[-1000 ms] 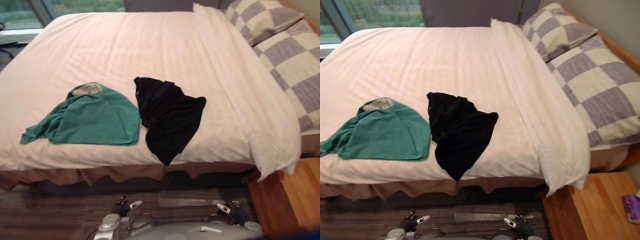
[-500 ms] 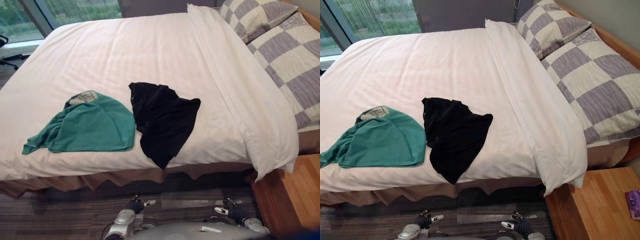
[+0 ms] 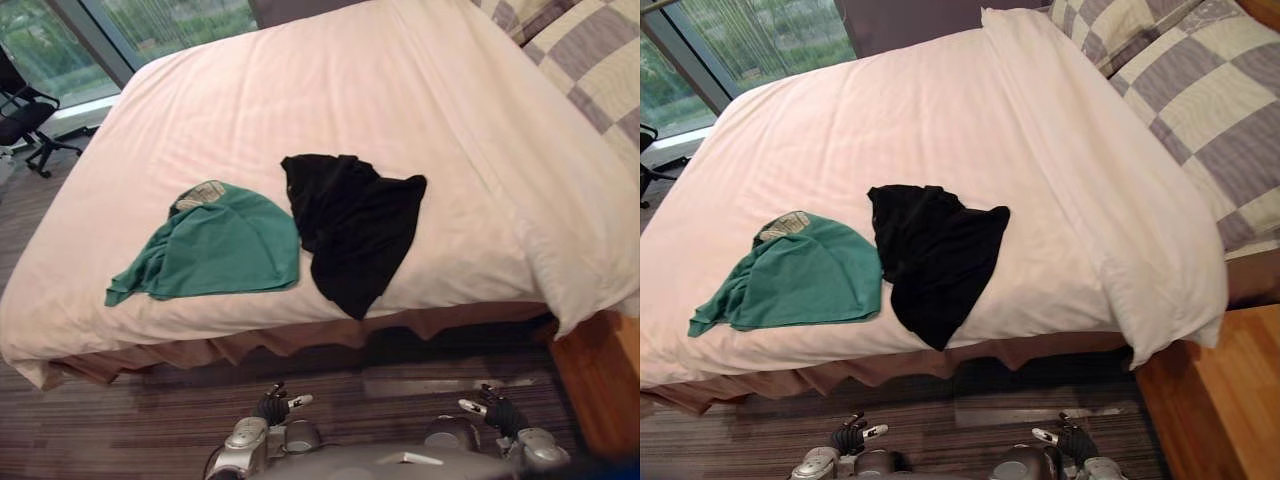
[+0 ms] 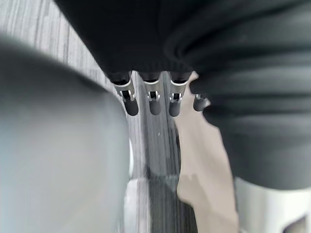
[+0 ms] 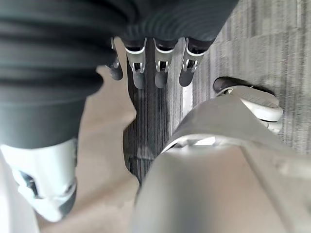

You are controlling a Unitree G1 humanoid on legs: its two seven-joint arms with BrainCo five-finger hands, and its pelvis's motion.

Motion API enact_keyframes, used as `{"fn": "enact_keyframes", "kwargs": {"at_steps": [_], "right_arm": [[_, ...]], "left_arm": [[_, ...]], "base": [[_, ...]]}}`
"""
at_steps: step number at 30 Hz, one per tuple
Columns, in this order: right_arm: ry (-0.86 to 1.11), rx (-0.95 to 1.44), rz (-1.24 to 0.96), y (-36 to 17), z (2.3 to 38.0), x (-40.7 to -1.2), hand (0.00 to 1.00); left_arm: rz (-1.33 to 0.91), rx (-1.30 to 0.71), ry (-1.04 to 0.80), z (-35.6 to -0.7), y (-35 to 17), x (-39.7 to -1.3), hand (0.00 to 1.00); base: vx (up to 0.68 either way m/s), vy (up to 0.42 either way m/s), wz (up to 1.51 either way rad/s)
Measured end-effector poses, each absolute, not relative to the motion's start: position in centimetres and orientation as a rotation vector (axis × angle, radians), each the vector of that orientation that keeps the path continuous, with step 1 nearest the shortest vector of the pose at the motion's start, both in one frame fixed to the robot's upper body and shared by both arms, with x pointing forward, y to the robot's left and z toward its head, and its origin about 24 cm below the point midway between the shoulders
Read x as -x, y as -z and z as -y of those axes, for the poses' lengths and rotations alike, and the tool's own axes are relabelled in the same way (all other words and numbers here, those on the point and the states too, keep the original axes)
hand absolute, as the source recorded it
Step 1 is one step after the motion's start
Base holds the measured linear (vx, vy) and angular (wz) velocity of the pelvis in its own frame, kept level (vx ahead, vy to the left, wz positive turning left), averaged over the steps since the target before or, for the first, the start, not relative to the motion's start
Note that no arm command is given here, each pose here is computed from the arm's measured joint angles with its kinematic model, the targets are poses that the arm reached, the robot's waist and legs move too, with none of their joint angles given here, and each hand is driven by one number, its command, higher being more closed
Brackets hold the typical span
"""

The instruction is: Tidy the bed and pick cloth on bed and put in laundry

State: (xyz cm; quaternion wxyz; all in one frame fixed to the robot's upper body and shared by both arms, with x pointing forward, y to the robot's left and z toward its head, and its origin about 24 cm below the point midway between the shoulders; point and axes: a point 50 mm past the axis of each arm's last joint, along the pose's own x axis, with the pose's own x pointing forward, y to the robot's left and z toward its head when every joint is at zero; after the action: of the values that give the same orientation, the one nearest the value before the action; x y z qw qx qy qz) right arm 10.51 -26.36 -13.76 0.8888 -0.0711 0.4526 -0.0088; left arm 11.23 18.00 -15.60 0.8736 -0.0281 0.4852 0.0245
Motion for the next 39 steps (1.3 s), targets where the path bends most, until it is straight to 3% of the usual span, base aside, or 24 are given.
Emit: {"fn": "enact_keyframes", "kwargs": {"at_steps": [6,8,14,21,28,31,34,39], "right_arm": [[0.031,0.129,-0.927,14.4,24.5,-10.7,0.0],[-0.099,0.132,-0.898,14.6,22.2,-11.4,0.0],[-0.323,0.166,-0.7,13.1,18.4,-14.4,0.0],[-0.311,0.069,-0.723,13.6,16.8,-13.6,0.0],[-0.092,-0.076,-0.788,14.4,18.6,-12.3,0.0],[0.063,-0.133,-0.813,14.6,20.1,-11.2,0.0],[0.313,-0.235,-0.826,14.9,22.5,-8.9,0.0],[0.779,-0.345,-0.659,12.9,29.2,-5.4,0.0]], "left_arm": [[-0.984,-0.026,-0.019,-19.0,15.2,-12.4,0.0],[-0.979,-0.089,-0.018,-20.2,14.9,-12.8,0.0],[-1.0,-0.104,0.007,-19.4,15.1,-12.5,0.0],[-1.002,-0.09,-0.039,-18.3,15.5,-11.5,0.0],[-0.993,-0.025,-0.153,-19.0,15.6,-10.7,0.0],[-1.002,0.077,-0.288,-19.7,15.7,-9.9,0.0],[-1.027,0.144,-0.484,-21.4,15.9,-8.0,0.0],[-1.015,0.244,-0.812,-24.9,15.5,-5.0,0.0]], "base": [[-0.06,0.742,0.22],[-0.01,0.434,-0.33],[0.0,0.173,-0.19],[0.0,-0.019,-0.07],[-0.03,0.036,-0.38],[-0.08,0.044,0.01],[-0.1,0.0,0.07],[-0.02,0.007,0.03]]}}
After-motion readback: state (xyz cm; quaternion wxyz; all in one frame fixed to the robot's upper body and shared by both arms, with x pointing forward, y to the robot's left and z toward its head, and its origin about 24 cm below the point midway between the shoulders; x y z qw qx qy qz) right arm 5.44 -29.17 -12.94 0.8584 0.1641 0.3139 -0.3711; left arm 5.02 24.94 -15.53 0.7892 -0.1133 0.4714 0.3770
